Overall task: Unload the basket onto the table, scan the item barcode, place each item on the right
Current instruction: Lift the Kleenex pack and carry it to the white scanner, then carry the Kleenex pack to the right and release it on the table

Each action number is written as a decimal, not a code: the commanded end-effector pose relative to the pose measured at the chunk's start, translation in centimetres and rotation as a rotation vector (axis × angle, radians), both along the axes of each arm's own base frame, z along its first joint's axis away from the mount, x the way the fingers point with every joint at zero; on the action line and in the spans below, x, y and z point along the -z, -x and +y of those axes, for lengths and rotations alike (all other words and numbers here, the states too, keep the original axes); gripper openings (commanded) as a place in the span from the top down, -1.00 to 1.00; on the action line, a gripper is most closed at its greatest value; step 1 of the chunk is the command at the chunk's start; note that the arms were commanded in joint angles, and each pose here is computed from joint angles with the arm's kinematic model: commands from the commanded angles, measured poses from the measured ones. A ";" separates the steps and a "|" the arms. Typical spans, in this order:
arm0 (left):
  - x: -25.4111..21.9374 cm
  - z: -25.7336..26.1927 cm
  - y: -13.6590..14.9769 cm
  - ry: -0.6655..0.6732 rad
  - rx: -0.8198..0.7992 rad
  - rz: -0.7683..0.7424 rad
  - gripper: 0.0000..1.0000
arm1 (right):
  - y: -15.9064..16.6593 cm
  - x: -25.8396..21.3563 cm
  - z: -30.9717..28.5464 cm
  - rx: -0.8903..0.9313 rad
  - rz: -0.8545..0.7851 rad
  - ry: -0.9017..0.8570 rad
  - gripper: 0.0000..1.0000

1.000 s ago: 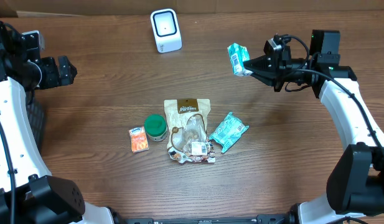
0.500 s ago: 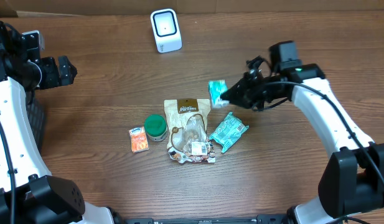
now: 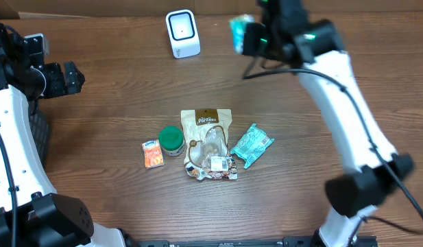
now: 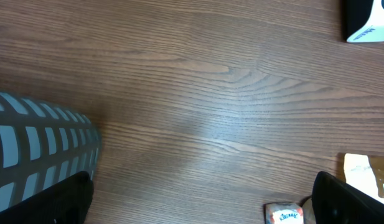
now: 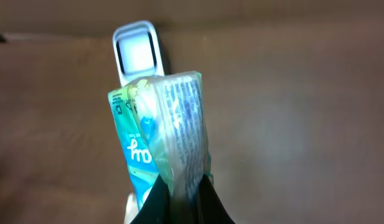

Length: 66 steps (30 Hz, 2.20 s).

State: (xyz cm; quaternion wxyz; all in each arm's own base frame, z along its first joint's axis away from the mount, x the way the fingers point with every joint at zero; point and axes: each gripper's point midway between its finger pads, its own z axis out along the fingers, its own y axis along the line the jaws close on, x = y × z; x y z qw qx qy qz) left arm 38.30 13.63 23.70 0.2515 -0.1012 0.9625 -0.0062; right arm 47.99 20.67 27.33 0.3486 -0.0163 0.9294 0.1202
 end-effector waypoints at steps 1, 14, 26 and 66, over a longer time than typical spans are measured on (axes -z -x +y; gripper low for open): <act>-0.4 0.3 -0.2 0.009 -0.013 -0.015 -0.99 | -3.5 3.0 1.5 0.036 -0.098 0.213 0.93; -0.4 0.3 -0.2 0.009 -0.013 -0.015 -0.99 | -12.7 8.8 11.7 -0.122 -0.616 0.621 0.92; -0.4 0.3 -0.2 0.009 -0.013 -0.015 -0.99 | -14.0 12.9 12.9 -0.257 -0.664 0.790 0.92; -0.4 0.3 -0.2 0.009 -0.013 -0.015 -0.99 | 7.8 0.5 -14.4 0.354 0.371 -0.079 0.92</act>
